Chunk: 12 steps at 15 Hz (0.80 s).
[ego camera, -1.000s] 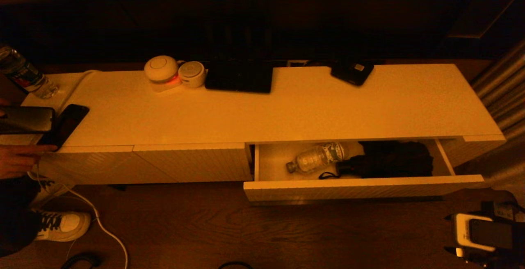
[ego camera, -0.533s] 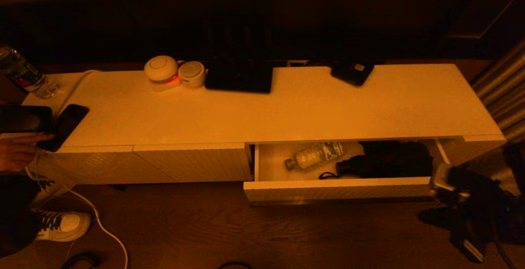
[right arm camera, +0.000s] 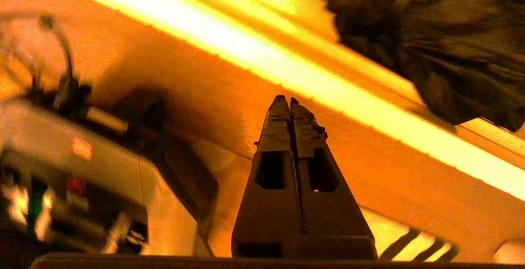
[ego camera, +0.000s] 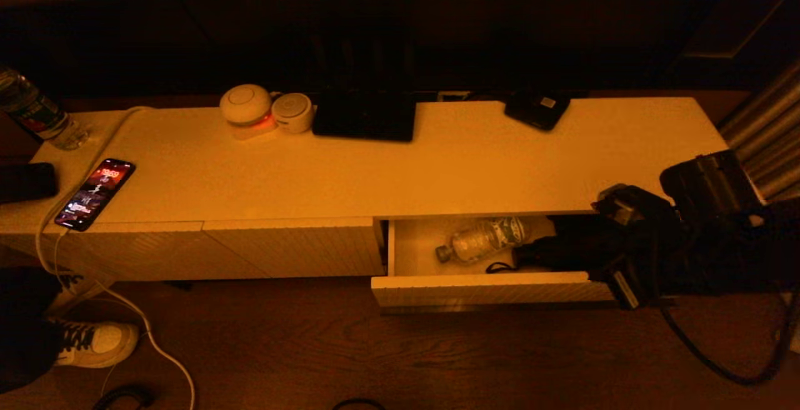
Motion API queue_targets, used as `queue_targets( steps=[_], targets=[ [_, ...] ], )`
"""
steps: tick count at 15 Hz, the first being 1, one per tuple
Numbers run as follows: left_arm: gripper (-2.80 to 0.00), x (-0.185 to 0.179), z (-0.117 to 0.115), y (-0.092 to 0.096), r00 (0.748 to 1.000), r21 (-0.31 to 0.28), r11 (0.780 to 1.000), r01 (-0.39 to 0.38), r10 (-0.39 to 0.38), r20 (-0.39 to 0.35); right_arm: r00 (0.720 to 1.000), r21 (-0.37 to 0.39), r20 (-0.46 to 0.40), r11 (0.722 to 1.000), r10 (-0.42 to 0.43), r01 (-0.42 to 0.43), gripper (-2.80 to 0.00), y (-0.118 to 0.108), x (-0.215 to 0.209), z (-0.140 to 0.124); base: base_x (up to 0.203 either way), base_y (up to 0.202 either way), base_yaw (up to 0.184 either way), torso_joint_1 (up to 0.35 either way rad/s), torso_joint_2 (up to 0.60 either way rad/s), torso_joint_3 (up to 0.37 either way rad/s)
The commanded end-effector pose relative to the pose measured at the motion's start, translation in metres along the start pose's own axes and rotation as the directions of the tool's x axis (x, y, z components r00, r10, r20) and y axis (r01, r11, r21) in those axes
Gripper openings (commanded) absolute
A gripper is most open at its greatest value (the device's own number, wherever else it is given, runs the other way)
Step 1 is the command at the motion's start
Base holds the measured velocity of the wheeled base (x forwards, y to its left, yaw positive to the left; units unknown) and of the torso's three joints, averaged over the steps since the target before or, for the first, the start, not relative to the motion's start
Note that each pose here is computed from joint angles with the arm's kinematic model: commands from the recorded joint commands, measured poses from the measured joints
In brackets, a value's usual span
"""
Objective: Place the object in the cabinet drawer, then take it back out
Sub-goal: Open the drawer
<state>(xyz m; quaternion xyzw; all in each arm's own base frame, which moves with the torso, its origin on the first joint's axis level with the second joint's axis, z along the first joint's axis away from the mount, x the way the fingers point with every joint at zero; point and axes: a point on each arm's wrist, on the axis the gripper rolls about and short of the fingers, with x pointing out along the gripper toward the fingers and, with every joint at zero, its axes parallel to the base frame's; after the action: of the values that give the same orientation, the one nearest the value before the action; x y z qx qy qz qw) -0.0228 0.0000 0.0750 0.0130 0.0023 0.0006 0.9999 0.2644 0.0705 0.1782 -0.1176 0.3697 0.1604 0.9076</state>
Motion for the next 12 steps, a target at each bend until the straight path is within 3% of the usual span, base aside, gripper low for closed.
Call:
queue_targets(
  steps=[1,7,12],
  targets=[
    [-2.80,0.000,0.000,0.000,1.000,0.000,1.000,0.000,0.000,0.000,0.999,0.029,-0.032,1.000,-0.011,0.012,-2.80,-0.001,0.020,0.007,0.000,0.000,0.000,0.000,0.00,0.000],
    [-2.80,0.000,0.000,0.000,1.000,0.000,1.000,0.000,0.000,0.000,0.999,0.174,-0.024,0.984,-0.044,0.047,-2.80,-0.004,0.048,0.031,0.000,0.000,0.000,0.000,0.00,0.000],
    [-2.80,0.000,0.000,0.000,1.000,0.000,1.000,0.000,0.000,0.000,0.998,0.224,-0.042,0.974,-0.037,0.045,-2.80,-0.003,0.064,0.034,0.000,0.000,0.000,0.000,0.00,0.000]
  ],
)
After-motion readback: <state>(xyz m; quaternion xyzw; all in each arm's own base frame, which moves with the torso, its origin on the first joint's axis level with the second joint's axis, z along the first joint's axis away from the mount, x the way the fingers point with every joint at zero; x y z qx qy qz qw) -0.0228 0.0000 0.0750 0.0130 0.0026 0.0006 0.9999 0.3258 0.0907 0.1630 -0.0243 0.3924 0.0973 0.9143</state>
